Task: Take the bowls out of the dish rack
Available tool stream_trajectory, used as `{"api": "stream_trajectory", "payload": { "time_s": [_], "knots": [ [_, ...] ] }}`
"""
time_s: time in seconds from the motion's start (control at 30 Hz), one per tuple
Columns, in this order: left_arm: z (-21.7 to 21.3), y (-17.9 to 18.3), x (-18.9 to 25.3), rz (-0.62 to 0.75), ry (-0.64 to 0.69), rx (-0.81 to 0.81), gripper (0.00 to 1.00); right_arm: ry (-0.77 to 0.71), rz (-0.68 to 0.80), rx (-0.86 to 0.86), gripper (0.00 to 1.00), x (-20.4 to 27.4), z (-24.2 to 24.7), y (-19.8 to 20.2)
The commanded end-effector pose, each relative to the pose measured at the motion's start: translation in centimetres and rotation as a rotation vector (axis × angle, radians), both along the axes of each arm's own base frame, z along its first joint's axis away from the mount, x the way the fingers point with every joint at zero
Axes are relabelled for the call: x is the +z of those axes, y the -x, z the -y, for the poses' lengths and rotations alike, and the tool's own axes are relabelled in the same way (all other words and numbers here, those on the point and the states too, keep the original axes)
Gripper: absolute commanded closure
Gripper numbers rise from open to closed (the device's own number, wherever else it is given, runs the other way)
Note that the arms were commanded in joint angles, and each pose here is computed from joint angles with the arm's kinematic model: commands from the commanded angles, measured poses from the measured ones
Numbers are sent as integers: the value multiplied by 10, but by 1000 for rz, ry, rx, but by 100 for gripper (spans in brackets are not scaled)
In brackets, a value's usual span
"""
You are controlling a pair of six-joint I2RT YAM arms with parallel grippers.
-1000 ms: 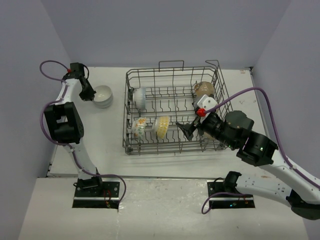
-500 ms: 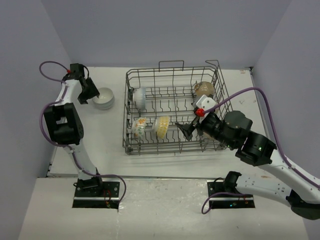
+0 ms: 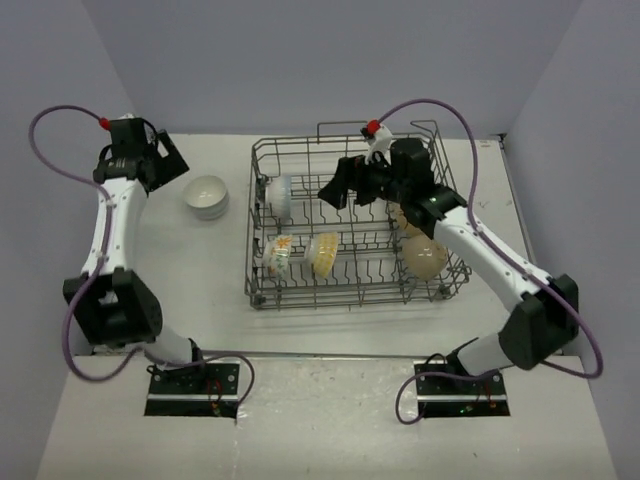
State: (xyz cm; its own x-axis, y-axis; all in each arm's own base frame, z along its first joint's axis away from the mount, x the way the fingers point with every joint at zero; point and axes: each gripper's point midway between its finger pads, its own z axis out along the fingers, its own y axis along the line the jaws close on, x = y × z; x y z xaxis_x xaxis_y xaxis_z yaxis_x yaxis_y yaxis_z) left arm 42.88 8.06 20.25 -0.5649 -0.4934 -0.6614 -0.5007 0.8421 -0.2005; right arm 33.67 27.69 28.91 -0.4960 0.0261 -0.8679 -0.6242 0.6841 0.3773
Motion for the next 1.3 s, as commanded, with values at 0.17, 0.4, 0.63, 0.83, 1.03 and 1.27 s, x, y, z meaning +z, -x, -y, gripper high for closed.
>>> {"api": "stream_trajectory", "payload": {
  "time_s": [0.17, 0.4, 0.63, 0.83, 1.03, 1.27],
  "knots": [
    [58, 126, 91, 453, -102, -79, 0, -332, -313, 79, 1, -12, -80, -61],
    [60, 171, 48, 468, -172, -113, 0, -306, -428, 61, 16, -64, -101, -95],
    [71, 165, 45, 449, -154, -167, 0, -335, -491, 130, 29, -84, -120, -103],
    [73, 168, 49, 472, -150, -171, 0, -363, -544, 166, 37, -100, -133, -110],
    [75, 168, 49, 474, -146, -182, 0, -393, -572, 204, 47, -102, -140, -112],
    [77, 168, 50, 481, -145, -190, 0, -448, -628, 281, 56, -109, -151, -111]
  ]
}}
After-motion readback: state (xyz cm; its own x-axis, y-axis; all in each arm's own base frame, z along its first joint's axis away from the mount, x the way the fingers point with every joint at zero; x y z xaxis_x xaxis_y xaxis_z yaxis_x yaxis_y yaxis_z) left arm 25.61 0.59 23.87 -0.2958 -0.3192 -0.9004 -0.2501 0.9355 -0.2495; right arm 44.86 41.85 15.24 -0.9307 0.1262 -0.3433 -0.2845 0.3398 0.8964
